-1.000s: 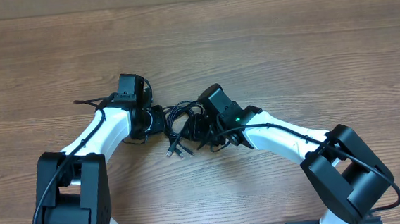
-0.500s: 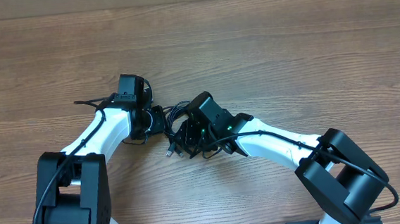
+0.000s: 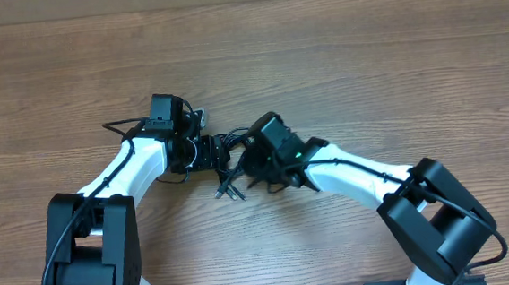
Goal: Untangle cables
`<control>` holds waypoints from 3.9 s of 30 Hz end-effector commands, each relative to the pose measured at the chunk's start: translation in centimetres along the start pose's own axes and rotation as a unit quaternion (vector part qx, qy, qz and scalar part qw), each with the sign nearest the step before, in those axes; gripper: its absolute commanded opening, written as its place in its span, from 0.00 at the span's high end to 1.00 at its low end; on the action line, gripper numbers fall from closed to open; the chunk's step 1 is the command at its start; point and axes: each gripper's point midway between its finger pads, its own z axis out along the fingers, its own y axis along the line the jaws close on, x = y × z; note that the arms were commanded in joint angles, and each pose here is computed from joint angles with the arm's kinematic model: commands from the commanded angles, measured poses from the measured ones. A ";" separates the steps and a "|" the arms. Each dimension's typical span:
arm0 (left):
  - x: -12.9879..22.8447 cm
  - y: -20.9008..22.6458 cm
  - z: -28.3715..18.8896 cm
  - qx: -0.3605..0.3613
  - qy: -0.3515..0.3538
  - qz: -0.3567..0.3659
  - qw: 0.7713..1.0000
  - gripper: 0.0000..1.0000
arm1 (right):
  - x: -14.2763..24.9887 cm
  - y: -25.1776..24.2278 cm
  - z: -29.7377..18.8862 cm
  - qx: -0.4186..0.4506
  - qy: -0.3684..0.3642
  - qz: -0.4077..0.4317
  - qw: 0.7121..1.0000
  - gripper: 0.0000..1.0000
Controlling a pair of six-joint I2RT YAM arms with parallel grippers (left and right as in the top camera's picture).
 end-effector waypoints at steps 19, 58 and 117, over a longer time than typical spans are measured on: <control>-1.8 0.6 -0.2 -0.021 -0.043 -0.019 0.999 0.54 | -2.1 -1.7 -4.5 -0.140 0.154 -0.062 0.976 0.77; -1.5 -3.7 0.4 0.101 0.000 0.126 0.987 0.96 | -3.7 3.5 -5.4 -0.143 0.114 -0.044 0.982 0.68; 0.3 -8.5 -1.7 0.257 -0.012 0.254 0.932 0.69 | -6.5 -1.3 -3.3 0.043 -0.047 0.104 0.993 0.96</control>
